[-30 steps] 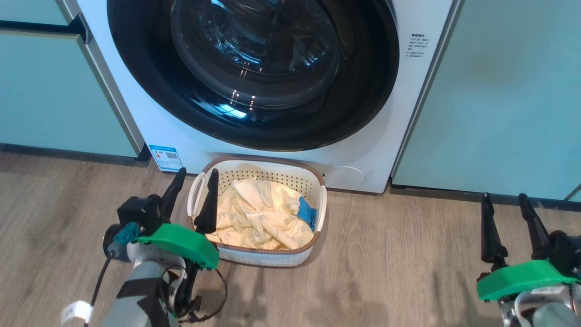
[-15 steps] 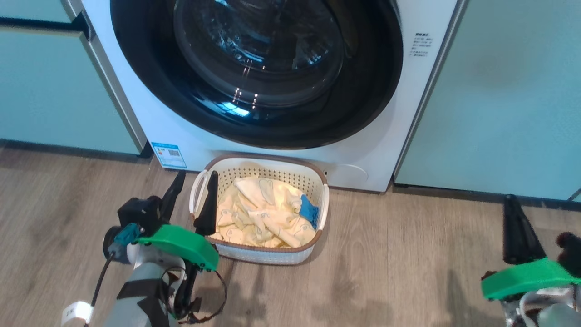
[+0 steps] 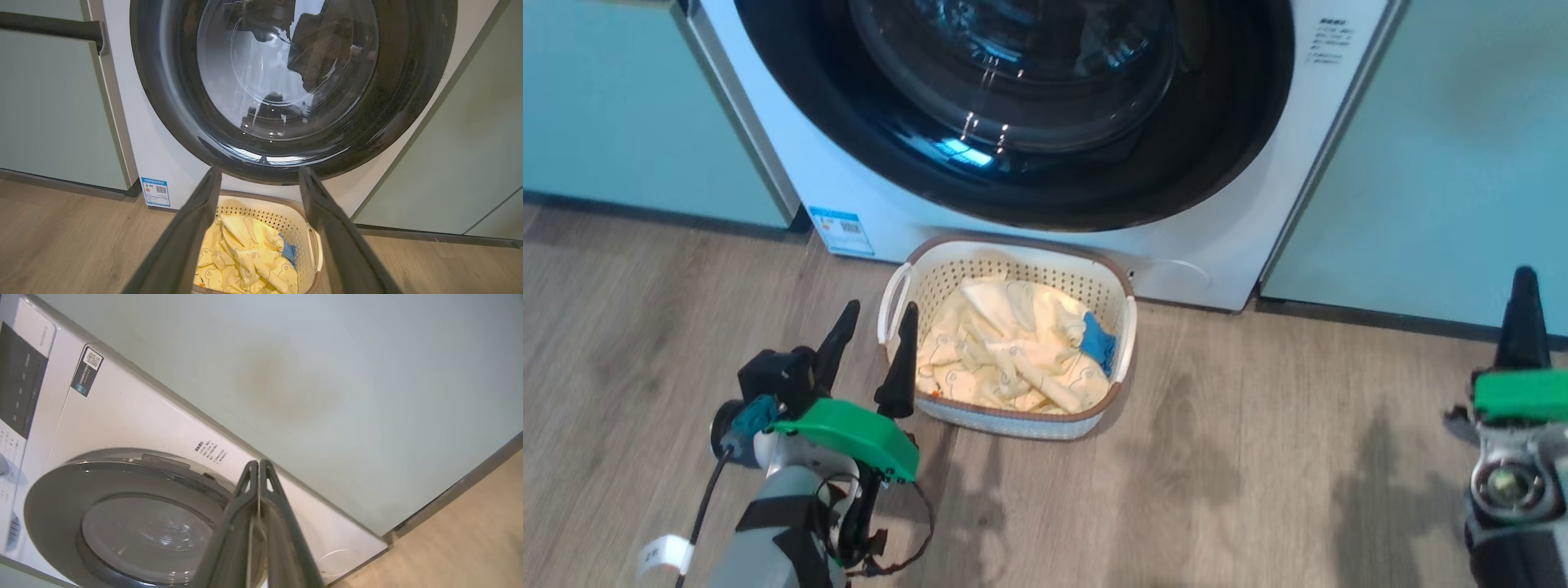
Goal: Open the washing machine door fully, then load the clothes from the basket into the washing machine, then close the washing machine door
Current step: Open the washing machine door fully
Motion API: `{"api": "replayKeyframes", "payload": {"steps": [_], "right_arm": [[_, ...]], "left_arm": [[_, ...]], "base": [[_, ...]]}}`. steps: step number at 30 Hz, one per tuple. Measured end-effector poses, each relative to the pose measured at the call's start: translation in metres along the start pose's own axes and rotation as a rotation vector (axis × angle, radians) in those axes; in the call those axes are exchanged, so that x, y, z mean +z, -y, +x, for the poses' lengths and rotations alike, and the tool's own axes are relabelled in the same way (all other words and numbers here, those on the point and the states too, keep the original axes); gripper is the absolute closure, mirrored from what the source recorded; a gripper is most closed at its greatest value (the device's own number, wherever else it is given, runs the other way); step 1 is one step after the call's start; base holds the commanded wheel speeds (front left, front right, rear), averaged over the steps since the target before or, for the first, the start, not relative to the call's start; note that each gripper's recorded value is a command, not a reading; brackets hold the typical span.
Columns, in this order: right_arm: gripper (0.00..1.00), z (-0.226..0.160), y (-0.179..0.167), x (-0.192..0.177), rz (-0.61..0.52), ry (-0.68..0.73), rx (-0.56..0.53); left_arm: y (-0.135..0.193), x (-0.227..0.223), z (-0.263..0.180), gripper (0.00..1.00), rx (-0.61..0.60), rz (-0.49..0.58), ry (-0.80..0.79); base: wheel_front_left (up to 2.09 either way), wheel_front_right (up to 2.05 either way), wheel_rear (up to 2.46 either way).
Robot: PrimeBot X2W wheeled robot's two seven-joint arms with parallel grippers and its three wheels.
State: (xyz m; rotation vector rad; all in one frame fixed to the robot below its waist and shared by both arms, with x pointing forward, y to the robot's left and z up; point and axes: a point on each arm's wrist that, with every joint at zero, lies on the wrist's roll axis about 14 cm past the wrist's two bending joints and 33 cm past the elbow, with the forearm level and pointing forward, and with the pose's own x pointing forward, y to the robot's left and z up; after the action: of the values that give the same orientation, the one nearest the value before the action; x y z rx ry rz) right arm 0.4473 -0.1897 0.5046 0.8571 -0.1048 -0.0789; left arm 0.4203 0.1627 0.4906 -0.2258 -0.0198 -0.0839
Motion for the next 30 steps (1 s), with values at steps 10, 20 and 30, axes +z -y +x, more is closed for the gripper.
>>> {"api": "replayKeyframes", "payload": {"steps": [10,20,30], "right_arm": [[1.00,0.063,-0.021,0.000,0.349,-0.094,0.036],[1.00,0.116,-0.056,-0.030,0.494,-0.353,0.143],[1.00,0.145,-0.082,-0.054,0.529,-0.499,0.211]], "left_arm": [[-0.010,-0.015,0.002,0.00,0.025,-0.014,-0.037],[-0.026,-0.028,0.012,0.00,0.065,-0.026,-0.068],[-0.037,-0.037,0.015,0.00,0.090,-0.023,-0.090]], "base": [[0.00,0.00,0.00],[0.00,0.00,0.00],[0.00,0.00,0.00]]}}
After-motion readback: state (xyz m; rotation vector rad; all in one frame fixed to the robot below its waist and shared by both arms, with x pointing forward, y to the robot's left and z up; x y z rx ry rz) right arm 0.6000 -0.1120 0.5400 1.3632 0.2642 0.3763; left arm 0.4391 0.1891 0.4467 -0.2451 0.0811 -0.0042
